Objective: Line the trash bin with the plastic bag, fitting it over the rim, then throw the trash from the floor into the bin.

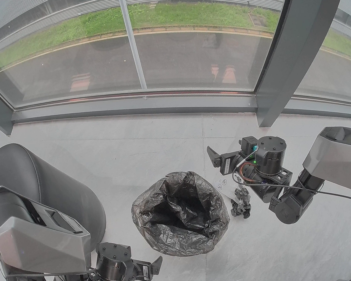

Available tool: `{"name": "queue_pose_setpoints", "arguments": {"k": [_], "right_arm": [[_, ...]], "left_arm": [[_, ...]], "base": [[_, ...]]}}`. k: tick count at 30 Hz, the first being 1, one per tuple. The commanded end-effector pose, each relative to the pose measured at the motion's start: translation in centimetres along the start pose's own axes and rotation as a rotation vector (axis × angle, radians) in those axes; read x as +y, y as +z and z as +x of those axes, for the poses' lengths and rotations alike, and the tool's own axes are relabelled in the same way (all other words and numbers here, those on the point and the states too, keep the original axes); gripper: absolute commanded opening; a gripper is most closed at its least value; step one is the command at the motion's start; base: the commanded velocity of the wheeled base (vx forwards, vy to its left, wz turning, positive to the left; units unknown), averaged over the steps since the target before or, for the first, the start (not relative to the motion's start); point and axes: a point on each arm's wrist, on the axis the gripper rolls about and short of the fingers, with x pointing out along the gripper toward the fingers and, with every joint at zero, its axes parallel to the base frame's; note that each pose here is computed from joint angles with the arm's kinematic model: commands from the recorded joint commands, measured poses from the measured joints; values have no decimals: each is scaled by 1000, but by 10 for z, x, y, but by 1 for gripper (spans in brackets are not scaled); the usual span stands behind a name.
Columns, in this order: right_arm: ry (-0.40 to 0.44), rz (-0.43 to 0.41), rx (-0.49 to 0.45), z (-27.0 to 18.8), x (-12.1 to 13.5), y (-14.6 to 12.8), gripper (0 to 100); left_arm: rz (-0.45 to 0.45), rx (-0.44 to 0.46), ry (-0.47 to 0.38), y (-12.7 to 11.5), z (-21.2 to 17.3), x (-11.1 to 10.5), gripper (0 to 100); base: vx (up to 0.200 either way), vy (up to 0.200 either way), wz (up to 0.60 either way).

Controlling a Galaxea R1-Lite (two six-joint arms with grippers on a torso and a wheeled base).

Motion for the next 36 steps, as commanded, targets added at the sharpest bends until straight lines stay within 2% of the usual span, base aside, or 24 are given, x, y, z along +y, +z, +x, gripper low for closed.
{"name": "queue_pose_setpoints", "arguments": {"k": [1, 5, 14, 18, 23, 25, 26, 27, 31, 36], "right_arm": [[-1, 0, 2, 0, -1, -1, 100], [5, 0, 3, 0, 0, -1, 100], [6, -3, 13, 2, -1, -6, 100], [3, -6, 23, 5, 0, -13, 100], [1, -9, 33, 7, -1, -17, 100], [0, -10, 38, 8, -1, -20, 100], [0, -10, 38, 8, -1, -20, 100], [1, -13, 44, 8, -1, -24, 100], [0, -15, 51, 11, 0, -29, 100], [-1, -20, 63, 13, -1, -36, 100]], "left_arm": [[6, 36, -21, -10, -6, -7, 100], [11, 27, 0, -10, -6, -7, 100], [22, 93, 34, -26, 6, -5, 100], [-8, 29, 7, -24, 6, -6, 100], [-30, 15, 9, -20, 1, -4, 100], [-64, -42, -8, -8, -6, -5, 100], [-64, -42, -8, -8, -6, -5, 100], [-87, -118, -30, 9, -12, -7, 100], [-104, -275, -63, 43, -17, -11, 100], [-157, -441, -40, 84, 0, -9, 100]], "base": [[0, 0, 0], [0, 0, 0], [0, 0, 0], [0, 0, 0], [0, 0, 0], [0, 0, 0], [0, 0, 0], [0, 0, 0], [0, 0, 0], [0, 0, 0]]}}
